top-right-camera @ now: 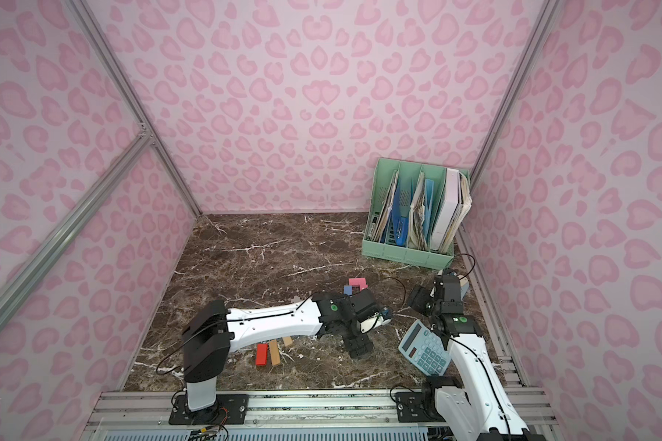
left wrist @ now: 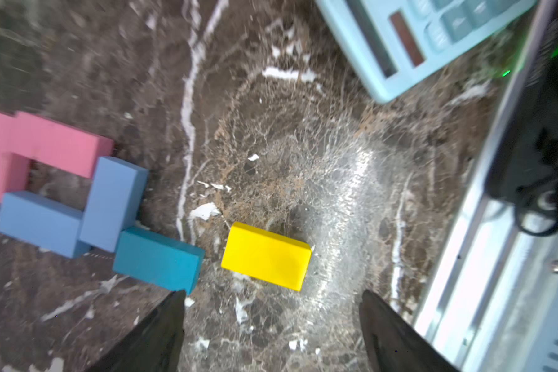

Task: Assemble the number 8 with building blocks
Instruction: Place the building block at the center of the board, then assemble the building block at the center of the board.

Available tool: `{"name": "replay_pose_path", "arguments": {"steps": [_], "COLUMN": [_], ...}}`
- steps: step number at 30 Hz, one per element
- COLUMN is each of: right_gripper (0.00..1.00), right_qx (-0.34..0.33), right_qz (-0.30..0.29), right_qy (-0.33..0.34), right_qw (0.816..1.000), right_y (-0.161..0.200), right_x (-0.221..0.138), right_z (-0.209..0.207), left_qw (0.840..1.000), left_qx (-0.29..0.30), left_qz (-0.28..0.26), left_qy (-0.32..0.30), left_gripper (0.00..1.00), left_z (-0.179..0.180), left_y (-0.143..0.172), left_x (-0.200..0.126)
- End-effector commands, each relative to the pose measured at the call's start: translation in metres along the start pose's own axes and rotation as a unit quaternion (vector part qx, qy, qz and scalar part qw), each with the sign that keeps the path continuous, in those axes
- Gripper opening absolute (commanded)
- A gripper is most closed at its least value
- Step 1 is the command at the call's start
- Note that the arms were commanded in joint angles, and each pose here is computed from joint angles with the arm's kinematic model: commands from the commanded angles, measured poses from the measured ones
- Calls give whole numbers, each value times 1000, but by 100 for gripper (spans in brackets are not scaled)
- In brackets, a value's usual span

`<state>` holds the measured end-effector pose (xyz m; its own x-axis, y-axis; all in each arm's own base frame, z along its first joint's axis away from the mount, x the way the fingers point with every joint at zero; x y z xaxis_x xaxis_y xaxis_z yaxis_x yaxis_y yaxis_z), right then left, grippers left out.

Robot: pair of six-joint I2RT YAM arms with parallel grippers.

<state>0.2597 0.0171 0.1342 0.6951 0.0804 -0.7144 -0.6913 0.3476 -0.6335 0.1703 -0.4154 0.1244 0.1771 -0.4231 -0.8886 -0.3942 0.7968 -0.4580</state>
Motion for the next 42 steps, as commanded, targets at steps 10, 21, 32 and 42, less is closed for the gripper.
{"name": "replay_pose_path", "arguments": {"steps": [10,21,32,42], "right_gripper": [87,86,77,66], "right_qx": [-143,-219,-265,-309], "right_qz": [39,107,153,213], "right_qy": [-111,-100,-78,-62], "right_qw": [983,965,949,925], "right_y": [40,103,139,176], "right_x": [-5,5,9,8], "right_z": [87,110,114,124], "left_qw": [981,955,928,919], "left_qx": [-118,-219,-277,-271], "left_qz": [-135,-176,-190,-198], "left_qy": [-72,-94,-163,-208], "left_gripper": [94,98,98,98], "left_z": [63,114,148,155], "left_y": [16,55,81,102], "left_x": [-92,-128,-176,-208]}}
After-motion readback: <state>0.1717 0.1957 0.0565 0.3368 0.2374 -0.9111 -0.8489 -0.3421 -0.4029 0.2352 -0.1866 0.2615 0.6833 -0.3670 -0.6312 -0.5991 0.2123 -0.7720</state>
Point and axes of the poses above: each gripper's point midway between its finger pads, its own x axis out along the fingers, its own z axis along the line the jaws close on, y = z × x, the point moved 2 cm from there along -x, back along the fingers, and after that the axes turned 5 degrees about -x, right-handed, at the moved point
